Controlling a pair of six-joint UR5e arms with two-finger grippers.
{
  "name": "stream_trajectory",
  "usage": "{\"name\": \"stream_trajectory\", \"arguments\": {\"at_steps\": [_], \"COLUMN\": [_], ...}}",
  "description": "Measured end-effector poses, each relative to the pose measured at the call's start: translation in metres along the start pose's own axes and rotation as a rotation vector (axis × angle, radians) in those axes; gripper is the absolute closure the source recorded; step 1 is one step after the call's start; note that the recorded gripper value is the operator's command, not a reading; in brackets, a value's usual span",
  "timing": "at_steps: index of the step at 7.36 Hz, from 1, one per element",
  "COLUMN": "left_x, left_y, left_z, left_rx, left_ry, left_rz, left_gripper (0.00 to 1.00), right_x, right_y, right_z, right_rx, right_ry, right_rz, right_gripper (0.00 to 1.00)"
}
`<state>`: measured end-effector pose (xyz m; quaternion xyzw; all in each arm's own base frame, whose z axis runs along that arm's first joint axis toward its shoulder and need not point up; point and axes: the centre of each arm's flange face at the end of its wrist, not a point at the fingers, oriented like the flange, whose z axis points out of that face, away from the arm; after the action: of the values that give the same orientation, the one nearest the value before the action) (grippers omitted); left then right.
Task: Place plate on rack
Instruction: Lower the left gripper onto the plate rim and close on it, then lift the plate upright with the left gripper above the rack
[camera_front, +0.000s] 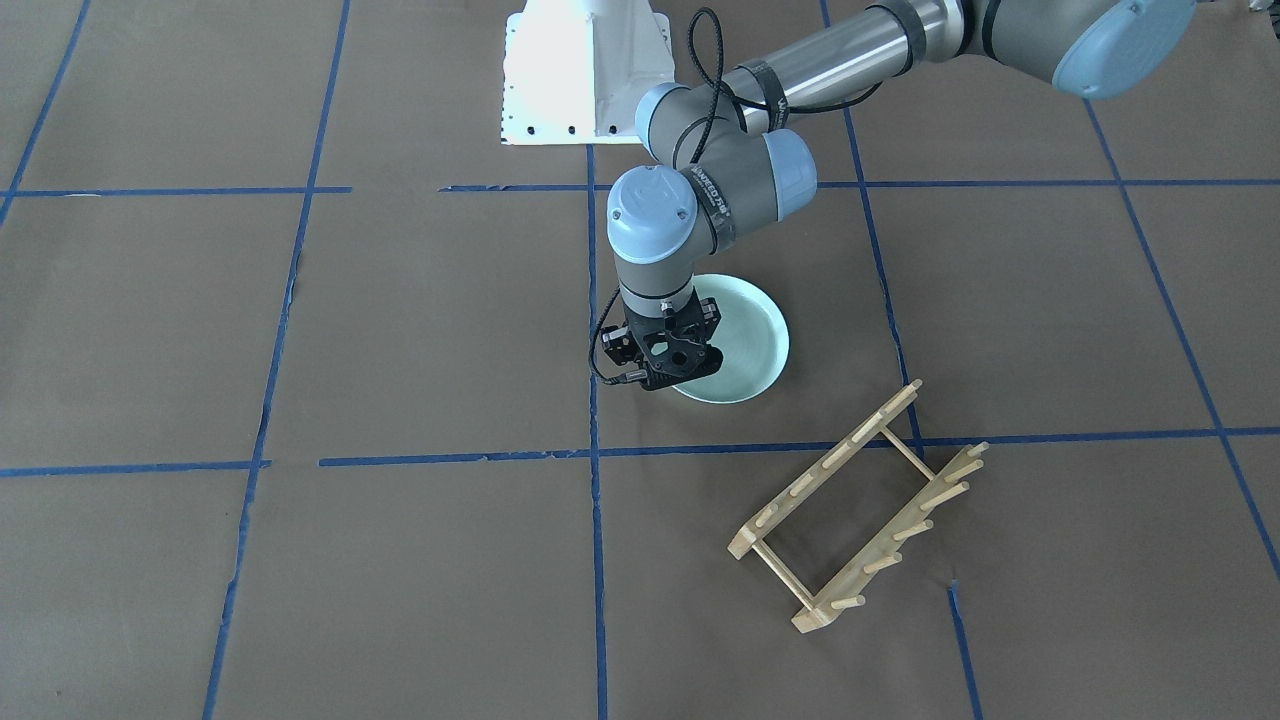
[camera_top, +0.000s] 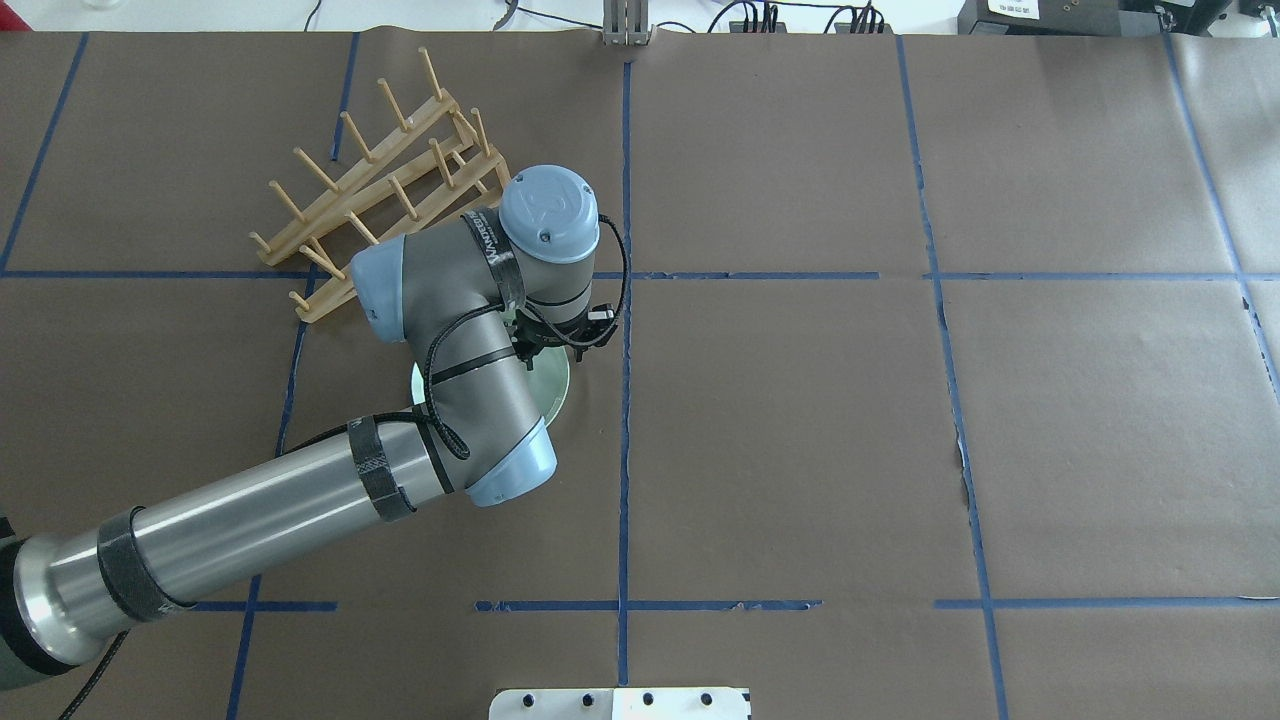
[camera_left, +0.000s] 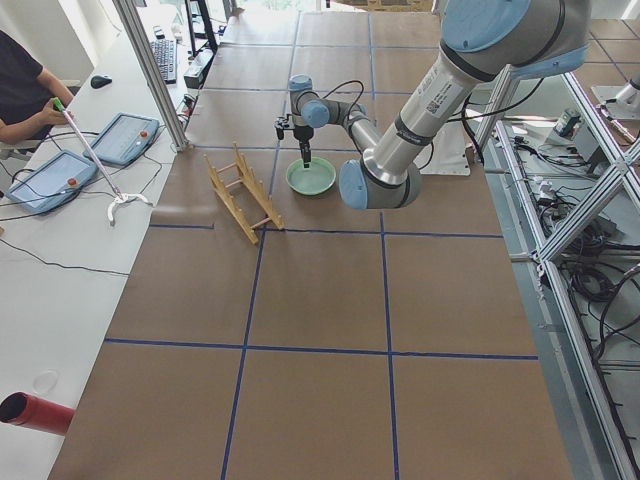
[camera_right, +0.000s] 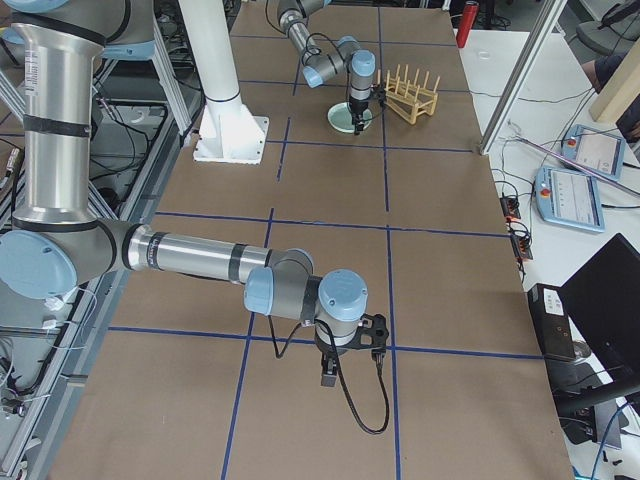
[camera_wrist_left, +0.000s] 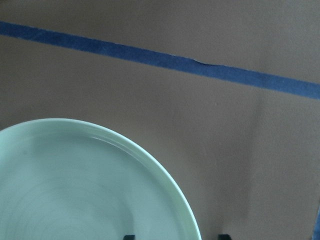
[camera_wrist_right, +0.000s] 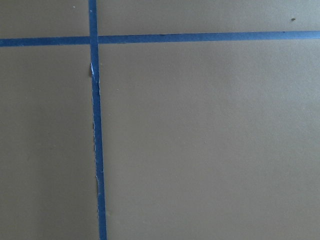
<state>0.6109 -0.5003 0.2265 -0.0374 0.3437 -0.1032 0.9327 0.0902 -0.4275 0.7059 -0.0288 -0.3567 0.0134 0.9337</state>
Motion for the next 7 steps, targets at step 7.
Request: {"name": "stream_trajectory", "arguments": {"at_steps": [7], "left_x": [-0.029], "left_y": [-0.052], "left_z": [-0.146], "left_rx": [0.110], "left_ry": [0.276], "left_rz": [-0.167], "left_gripper": [1.00], "right_x": [0.000], "right_y": [0.000], "right_z": [0.000], "right_rx": [0.000], "right_ry": [0.000], "right_rz": [0.000], "right_gripper": [0.00]}}
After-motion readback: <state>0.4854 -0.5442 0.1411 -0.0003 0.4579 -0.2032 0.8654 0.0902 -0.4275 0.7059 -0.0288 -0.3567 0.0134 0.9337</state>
